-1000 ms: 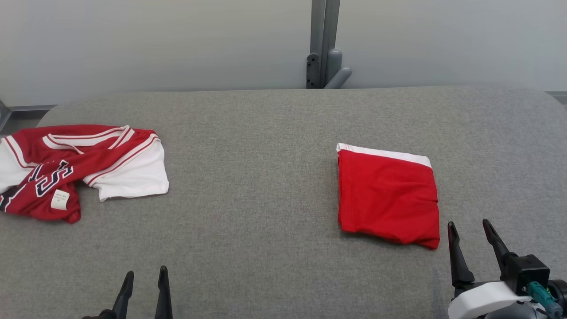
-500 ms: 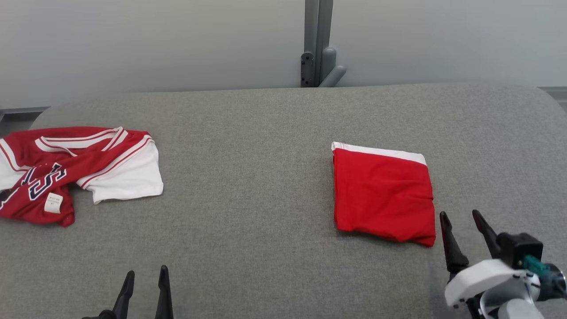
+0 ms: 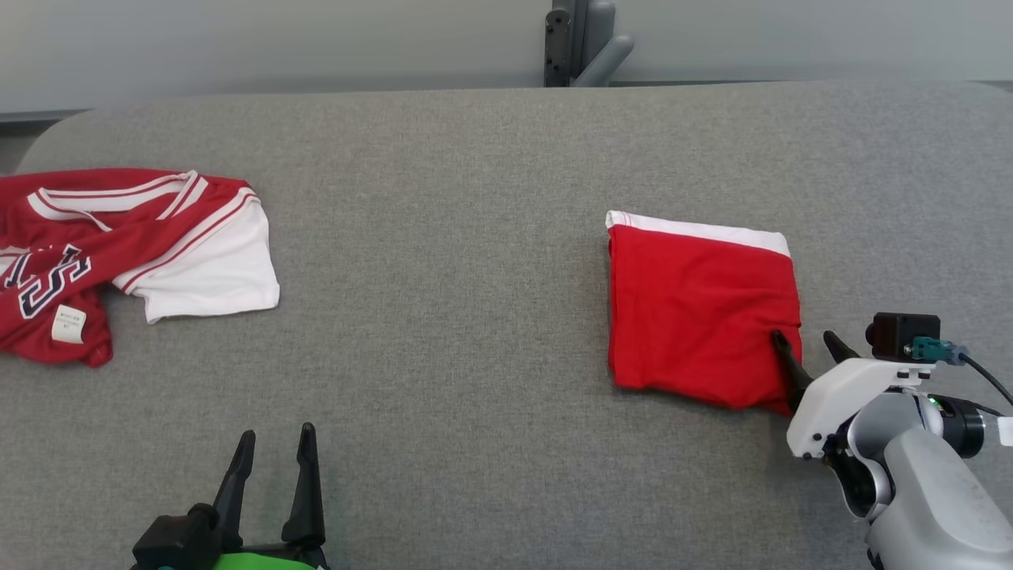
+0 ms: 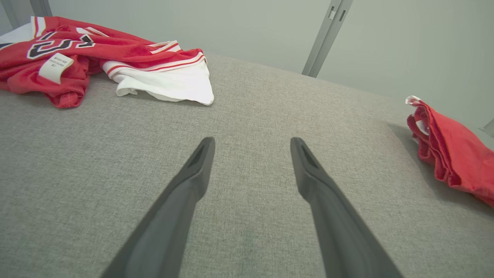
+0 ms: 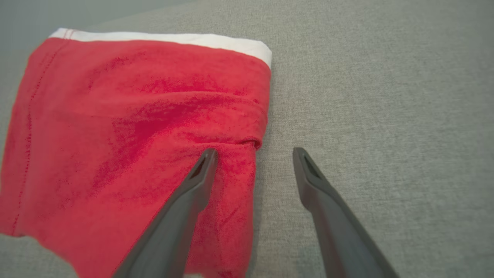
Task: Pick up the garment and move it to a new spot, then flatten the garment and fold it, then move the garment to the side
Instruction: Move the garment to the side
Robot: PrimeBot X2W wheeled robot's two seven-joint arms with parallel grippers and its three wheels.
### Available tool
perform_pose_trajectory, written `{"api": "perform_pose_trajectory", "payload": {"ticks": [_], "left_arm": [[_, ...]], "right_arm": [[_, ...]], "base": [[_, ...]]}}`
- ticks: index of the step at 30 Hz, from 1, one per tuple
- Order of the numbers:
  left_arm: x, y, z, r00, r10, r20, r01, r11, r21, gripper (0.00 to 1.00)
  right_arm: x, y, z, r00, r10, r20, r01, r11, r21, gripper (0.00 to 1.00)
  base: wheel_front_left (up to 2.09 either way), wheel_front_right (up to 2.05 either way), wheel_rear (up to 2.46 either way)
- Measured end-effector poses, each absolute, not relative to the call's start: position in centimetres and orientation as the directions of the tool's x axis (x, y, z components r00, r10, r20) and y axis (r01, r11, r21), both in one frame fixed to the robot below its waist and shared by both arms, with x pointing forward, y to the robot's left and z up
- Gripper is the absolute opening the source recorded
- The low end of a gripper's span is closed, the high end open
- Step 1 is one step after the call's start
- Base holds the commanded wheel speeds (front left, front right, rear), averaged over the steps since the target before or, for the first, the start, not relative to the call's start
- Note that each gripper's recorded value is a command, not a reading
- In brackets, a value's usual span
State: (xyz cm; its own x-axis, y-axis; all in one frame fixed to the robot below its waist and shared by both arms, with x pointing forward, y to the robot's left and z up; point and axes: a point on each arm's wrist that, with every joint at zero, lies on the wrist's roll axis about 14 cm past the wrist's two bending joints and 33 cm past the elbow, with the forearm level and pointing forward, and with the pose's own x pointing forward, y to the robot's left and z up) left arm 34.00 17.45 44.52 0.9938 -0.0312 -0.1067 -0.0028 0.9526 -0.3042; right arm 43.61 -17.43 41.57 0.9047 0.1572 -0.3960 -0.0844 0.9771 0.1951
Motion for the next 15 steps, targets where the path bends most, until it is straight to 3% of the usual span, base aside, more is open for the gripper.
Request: {"api": "perform_pose_trajectory", "payload": {"ticks": [9,11,15], "left_arm": [[35.0,17.7,43.5,0.99,-0.023,-0.137,-0.019,0.953,-0.302,1.0],[35.0,17.9,43.2,0.989,-0.018,-0.146,-0.026,0.953,-0.3,1.0],[35.5,17.3,43.0,0.988,-0.036,-0.15,-0.011,0.953,-0.304,1.0]], "right_arm": [[45.2,-15.1,38.5,0.874,0.181,-0.451,-0.03,0.947,0.321,1.0],[45.7,-14.7,38.5,0.878,0.186,-0.44,-0.022,0.936,0.352,0.0],[46.1,-13.7,39.1,0.884,0.218,-0.413,-0.046,0.92,0.389,0.0]], "base": [[0.0,0.0,0.0],[0.0,0.0,0.0],[0.0,0.0,0.0]]}}
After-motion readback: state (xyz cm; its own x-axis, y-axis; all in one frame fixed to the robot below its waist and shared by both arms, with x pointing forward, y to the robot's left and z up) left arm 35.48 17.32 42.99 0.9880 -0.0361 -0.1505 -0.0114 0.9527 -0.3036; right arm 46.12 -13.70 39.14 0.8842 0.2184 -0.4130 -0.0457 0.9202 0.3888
